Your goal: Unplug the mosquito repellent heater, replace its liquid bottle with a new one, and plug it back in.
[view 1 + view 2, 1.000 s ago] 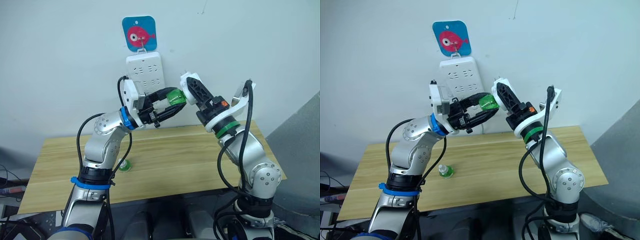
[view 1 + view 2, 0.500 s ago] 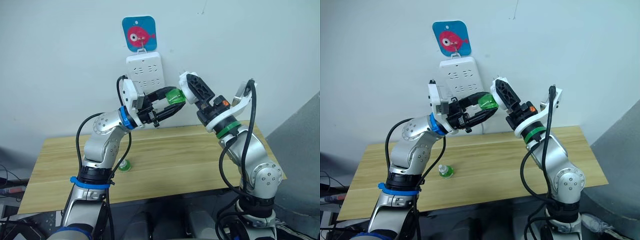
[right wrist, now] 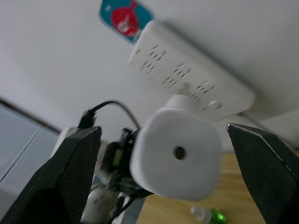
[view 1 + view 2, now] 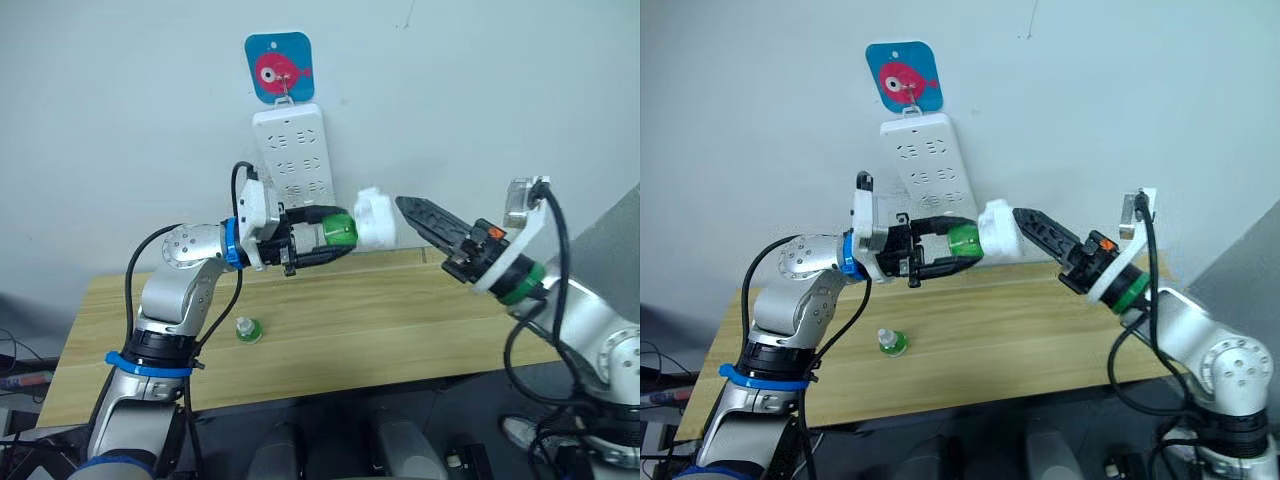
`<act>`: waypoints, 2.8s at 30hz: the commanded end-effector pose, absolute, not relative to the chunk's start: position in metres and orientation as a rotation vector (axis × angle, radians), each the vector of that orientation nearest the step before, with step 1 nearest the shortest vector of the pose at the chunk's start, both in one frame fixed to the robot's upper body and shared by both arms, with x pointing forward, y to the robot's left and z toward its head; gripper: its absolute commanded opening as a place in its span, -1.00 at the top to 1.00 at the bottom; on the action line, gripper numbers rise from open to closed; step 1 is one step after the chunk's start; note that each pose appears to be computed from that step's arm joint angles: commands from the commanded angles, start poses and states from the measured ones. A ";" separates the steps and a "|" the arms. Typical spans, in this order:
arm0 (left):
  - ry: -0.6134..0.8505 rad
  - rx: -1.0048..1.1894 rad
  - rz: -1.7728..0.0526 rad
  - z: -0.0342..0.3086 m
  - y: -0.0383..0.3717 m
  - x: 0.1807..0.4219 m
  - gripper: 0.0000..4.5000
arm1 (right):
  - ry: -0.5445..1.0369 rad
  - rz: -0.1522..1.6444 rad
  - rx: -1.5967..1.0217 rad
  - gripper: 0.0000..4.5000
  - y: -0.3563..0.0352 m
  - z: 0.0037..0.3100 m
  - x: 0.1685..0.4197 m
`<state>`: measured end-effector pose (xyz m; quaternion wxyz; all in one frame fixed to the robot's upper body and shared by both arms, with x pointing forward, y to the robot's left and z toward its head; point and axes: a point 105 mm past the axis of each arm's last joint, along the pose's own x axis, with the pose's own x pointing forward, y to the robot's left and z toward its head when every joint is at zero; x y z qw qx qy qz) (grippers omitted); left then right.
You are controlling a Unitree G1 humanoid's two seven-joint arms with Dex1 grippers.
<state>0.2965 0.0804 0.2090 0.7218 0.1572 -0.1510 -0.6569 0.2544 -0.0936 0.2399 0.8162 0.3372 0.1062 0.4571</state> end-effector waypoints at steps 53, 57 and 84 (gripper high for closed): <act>0.017 0.230 -1.700 0.207 0.076 0.288 -0.18 | 0.593 1.368 0.618 -0.36 -0.078 0.211 0.229; -0.296 0.392 -1.594 0.203 0.081 0.289 -0.72 | 0.582 1.336 0.644 -0.36 -0.083 0.210 0.234; -0.755 0.617 -1.507 0.191 0.072 0.270 -0.34 | 0.589 1.301 0.642 -0.36 -0.085 0.209 0.240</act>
